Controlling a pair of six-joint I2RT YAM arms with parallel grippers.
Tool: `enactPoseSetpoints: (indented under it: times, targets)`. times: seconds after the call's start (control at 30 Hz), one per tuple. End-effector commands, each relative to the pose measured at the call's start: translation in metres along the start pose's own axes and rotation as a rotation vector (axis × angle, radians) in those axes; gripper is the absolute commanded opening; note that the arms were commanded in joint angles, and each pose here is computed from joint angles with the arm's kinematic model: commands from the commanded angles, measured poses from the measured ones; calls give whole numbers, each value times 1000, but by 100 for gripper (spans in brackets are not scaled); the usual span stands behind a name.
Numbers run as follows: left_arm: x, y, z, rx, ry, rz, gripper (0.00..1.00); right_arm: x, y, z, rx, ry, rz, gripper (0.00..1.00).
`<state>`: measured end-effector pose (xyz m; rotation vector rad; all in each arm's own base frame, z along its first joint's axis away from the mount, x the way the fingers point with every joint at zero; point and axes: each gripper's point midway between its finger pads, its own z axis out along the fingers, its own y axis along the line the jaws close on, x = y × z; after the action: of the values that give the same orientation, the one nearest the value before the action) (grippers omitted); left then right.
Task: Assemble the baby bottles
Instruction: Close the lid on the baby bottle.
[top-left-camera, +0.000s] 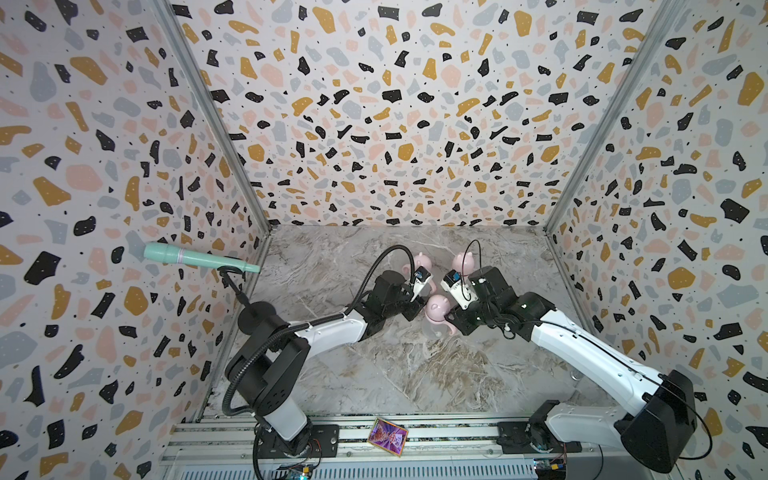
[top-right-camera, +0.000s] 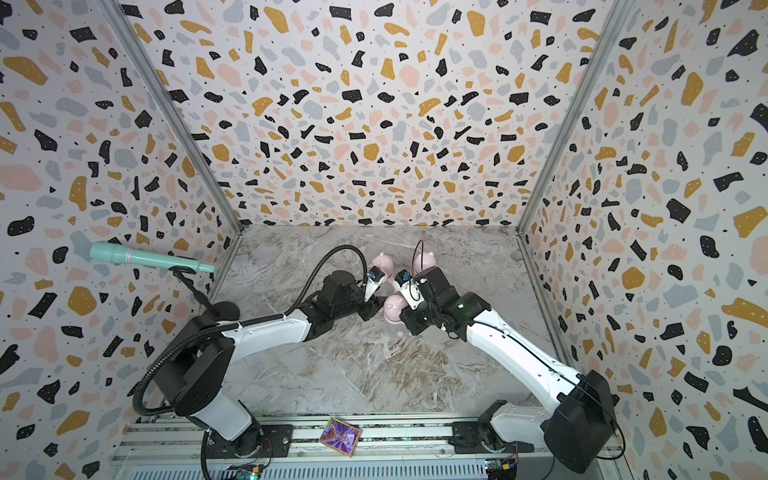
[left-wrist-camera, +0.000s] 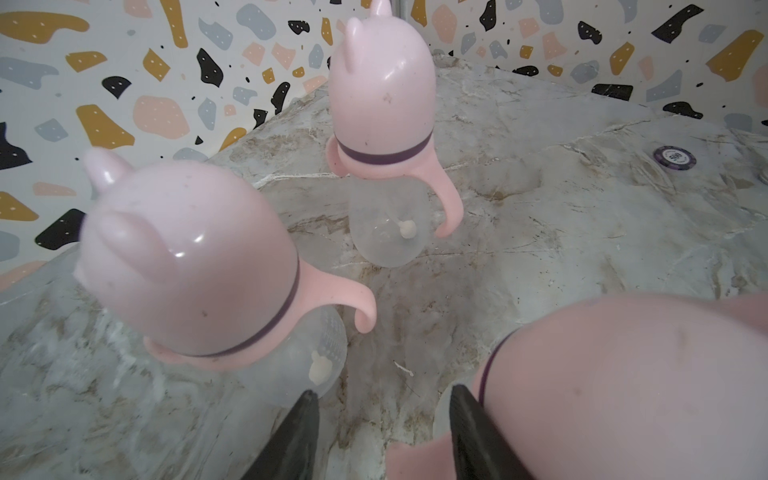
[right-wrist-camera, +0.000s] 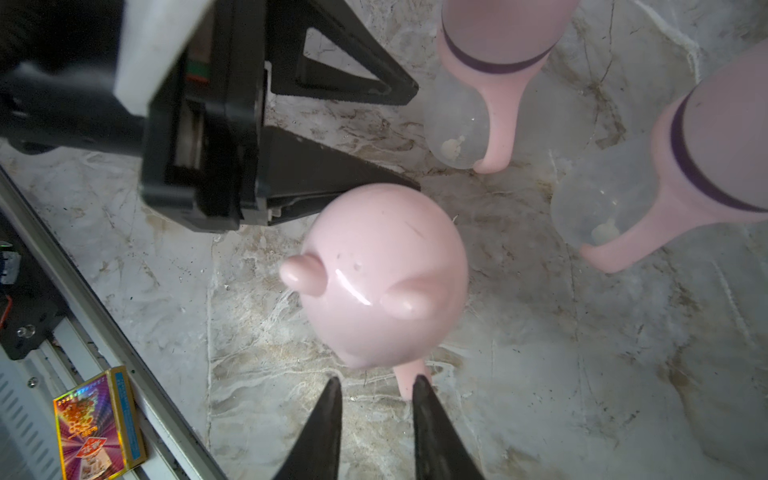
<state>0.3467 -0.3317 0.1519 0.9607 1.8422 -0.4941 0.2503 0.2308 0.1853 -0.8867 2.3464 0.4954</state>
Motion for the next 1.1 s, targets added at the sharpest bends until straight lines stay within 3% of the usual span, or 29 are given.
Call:
enactPoseSetpoints:
  times: [0.0, 0.27, 0.43, 0.63, 0.77, 1.07]
  targets:
    - [-14, 9, 1, -50, -10, -37, 53, -21, 11, -28, -42, -77, -17, 35]
    - [-31, 25, -8, -131, -6, -109, 61, -58, 16, -58, -95, -258, -12, 42]
    - [-54, 40, -36, -224, -98, -207, 66, -82, 2, -59, -58, -406, 23, 43]
    - [-74, 51, -78, -302, -199, -338, 66, -99, 0, -53, -70, -509, 32, 39]
    - [-92, 36, -102, -247, -320, -366, 61, -98, 3, -47, -92, -527, 41, 37]
    - [-85, -4, -100, -186, -302, -328, 55, -84, 1, -29, -63, -537, 79, 32]
